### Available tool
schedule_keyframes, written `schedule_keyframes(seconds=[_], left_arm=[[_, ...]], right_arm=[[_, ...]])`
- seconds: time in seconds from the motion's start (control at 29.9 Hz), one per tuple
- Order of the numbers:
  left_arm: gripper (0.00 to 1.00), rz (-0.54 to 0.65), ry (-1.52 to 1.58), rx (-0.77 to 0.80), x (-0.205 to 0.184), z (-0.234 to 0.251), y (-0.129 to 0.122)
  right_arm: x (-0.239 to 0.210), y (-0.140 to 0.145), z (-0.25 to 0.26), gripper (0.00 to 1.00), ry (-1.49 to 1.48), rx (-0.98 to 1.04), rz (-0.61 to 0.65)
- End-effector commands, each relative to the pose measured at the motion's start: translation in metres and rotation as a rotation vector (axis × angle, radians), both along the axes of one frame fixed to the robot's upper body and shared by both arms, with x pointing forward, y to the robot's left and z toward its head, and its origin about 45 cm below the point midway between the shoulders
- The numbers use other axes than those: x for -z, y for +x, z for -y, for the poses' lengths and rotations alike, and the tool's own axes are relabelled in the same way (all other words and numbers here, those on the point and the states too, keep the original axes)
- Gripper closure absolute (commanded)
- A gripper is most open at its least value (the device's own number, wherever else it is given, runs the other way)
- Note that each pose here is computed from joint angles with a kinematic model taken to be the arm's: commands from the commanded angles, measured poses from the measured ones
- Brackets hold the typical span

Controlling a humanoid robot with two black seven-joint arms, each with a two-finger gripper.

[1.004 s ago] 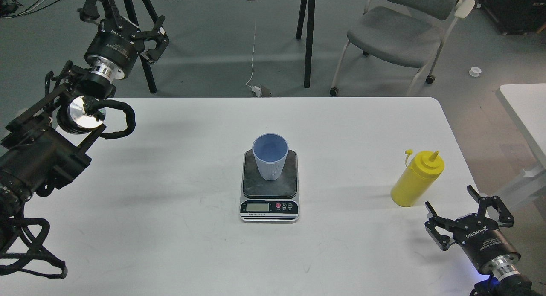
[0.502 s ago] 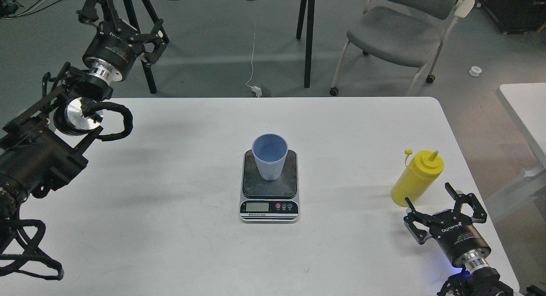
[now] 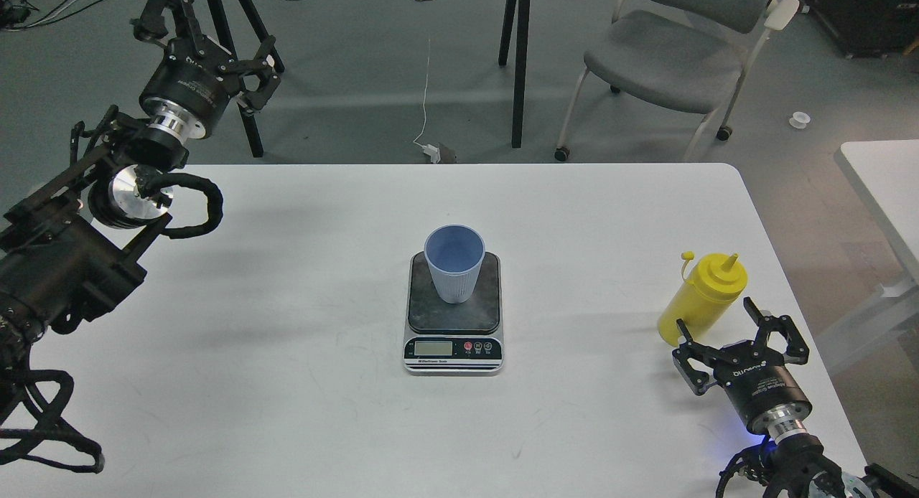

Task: Pour seasoning into cup on scale with both arms
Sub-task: 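Move the right gripper to the yellow squeeze bottle, then grasp the yellow bottle and lift it above the cup, right gripper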

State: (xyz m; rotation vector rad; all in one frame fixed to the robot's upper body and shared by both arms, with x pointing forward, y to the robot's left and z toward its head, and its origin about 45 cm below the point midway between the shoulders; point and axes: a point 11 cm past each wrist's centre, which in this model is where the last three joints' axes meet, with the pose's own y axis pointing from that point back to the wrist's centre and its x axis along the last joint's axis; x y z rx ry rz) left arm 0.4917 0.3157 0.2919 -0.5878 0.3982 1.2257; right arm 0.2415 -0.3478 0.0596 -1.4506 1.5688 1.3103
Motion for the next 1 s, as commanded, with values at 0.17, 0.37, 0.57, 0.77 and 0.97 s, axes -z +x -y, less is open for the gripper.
schedule_keyframes(seconds=[0.17,0.37,0.57,0.77,0.97], left_arm=[[0.01,0.007,0.013,-0.015,-0.005,-0.011,-0.001],[0.01,0.008,0.015,-0.014,-0.005,-0.011,-0.001],[0.01,0.008,0.015,-0.015,-0.006,-0.011,-0.001],[0.01,0.009,0.016,-0.016,-0.006,-0.012,-0.001],[0.01,0.008,0.015,-0.015,-0.006,-0.011,-0.001]], right_arm=[[0.000,0.018,-0.005,0.00,0.000,0.006,0.020],[0.004,0.028,-0.016,0.00,0.005,0.003,0.026],[0.005,0.037,-0.023,0.00,0.015,0.010,0.033],[0.007,0.043,-0.024,0.02,0.013,0.033,0.037],[0.006,0.044,-0.025,0.16,0.019,0.038,0.042]])
